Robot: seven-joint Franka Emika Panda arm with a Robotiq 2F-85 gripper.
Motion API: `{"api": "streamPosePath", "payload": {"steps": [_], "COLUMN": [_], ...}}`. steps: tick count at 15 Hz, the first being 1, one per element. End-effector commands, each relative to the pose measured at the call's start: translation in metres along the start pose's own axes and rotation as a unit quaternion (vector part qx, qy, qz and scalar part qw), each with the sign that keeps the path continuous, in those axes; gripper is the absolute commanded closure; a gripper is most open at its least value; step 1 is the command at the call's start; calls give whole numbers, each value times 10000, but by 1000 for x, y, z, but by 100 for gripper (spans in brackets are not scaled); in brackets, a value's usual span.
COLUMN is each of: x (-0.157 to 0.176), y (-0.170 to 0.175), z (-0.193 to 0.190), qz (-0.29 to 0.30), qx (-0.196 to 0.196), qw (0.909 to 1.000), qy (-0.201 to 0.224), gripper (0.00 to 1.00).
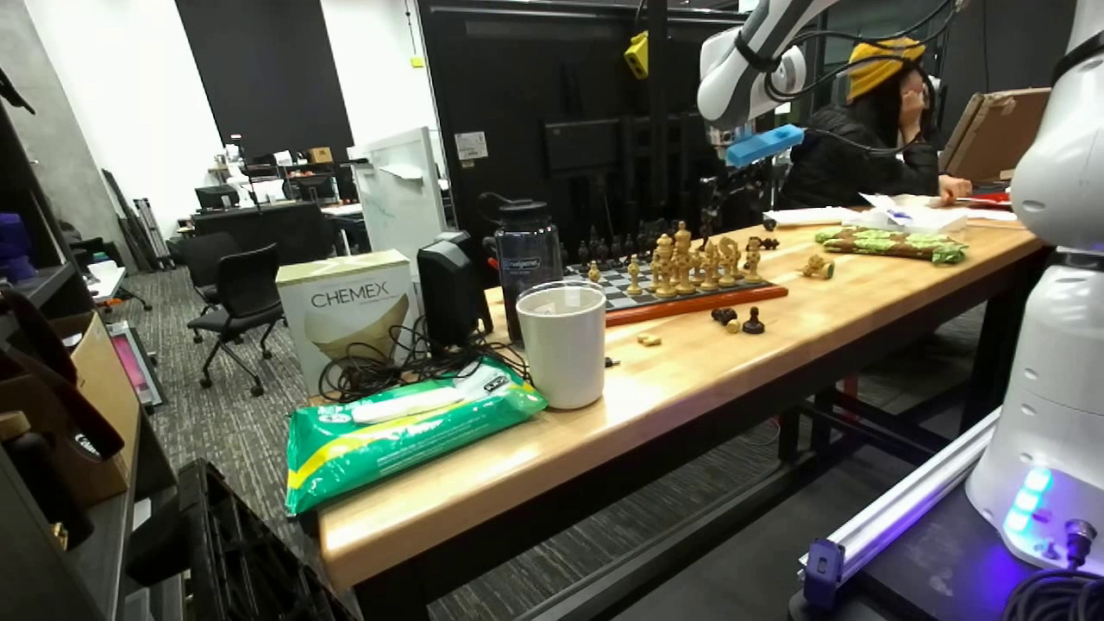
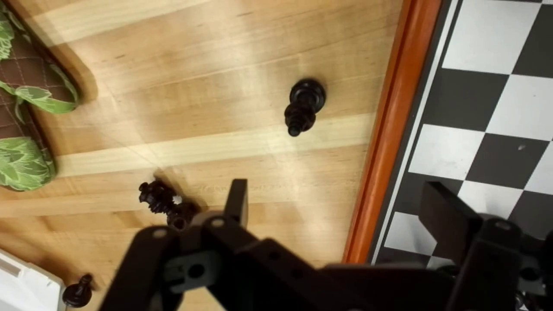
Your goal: Pick up the black chess piece lying on the table and put it on the chess board
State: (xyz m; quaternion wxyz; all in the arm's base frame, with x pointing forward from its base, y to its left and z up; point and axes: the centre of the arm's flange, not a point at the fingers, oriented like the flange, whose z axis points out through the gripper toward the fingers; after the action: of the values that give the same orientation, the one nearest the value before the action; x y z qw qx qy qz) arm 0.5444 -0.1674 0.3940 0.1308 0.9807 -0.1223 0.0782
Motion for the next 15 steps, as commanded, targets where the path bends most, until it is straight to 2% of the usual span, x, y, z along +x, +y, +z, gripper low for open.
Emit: {"api": "streamPosePath", "payload": {"steps": [1,8,15], "x": [4,7,17], "y": [3,7,21], "z": [-5,-3,24], "qz": [-116,-174,-297], "qx": [119,223,439], "qw": [9997,9980,9963], "qy": [-187,-571,-675], "gripper": [0,0,0]}}
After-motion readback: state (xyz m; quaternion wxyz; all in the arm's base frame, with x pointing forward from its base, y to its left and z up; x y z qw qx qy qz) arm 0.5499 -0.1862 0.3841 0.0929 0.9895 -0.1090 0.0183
